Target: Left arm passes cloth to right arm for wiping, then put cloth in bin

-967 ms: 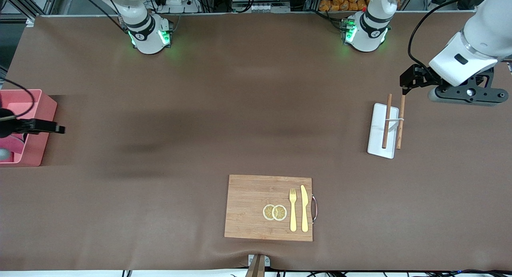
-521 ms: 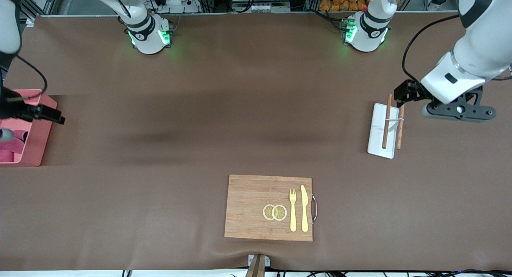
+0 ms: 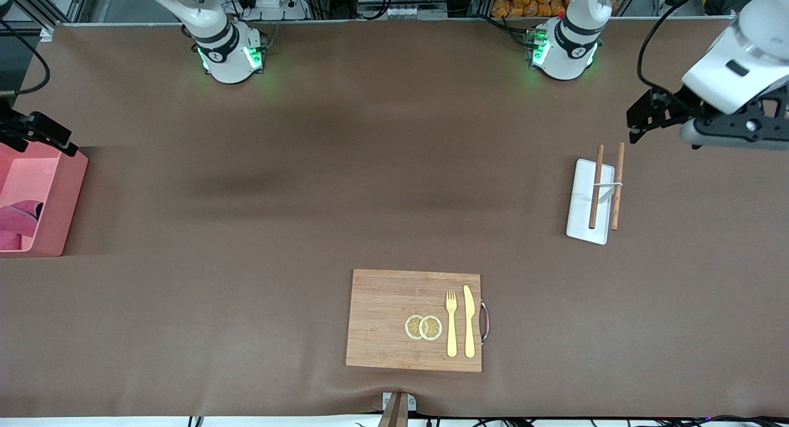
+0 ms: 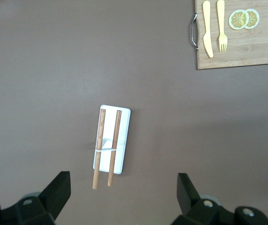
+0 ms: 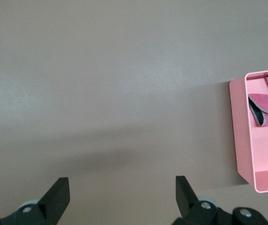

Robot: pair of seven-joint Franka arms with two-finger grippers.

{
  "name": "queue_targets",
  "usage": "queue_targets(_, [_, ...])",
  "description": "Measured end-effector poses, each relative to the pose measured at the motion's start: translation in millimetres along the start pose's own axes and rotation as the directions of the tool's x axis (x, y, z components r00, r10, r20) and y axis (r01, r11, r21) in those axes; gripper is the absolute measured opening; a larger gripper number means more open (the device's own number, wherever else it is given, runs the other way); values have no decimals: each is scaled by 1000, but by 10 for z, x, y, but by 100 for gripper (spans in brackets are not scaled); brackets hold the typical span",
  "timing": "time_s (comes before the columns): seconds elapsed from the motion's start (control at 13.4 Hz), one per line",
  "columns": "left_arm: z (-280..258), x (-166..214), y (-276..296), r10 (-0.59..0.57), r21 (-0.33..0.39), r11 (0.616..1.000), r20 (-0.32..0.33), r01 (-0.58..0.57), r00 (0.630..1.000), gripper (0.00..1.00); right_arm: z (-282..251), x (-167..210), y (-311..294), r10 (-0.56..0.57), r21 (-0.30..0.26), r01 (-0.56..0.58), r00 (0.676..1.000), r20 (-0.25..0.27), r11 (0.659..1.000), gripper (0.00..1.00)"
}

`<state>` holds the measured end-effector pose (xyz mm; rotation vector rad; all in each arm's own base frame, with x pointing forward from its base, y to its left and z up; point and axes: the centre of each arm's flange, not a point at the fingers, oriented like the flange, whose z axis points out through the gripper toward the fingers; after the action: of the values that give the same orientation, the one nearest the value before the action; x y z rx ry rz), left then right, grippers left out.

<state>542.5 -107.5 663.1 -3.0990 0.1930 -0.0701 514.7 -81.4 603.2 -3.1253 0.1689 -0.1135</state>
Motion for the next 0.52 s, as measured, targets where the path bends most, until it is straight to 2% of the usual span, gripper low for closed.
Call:
queue_targets(0.22, [61, 0, -191, -34, 0, 999, 19, 34, 999, 100, -223, -39, -160, -29, -2, 29, 999, -33, 1000, 100])
queue_targets(0.52, [296, 76, -361, -63, 2, 998, 63, 63, 996, 100, -257, -29, -212, -38, -4, 38, 998, -43, 999, 100])
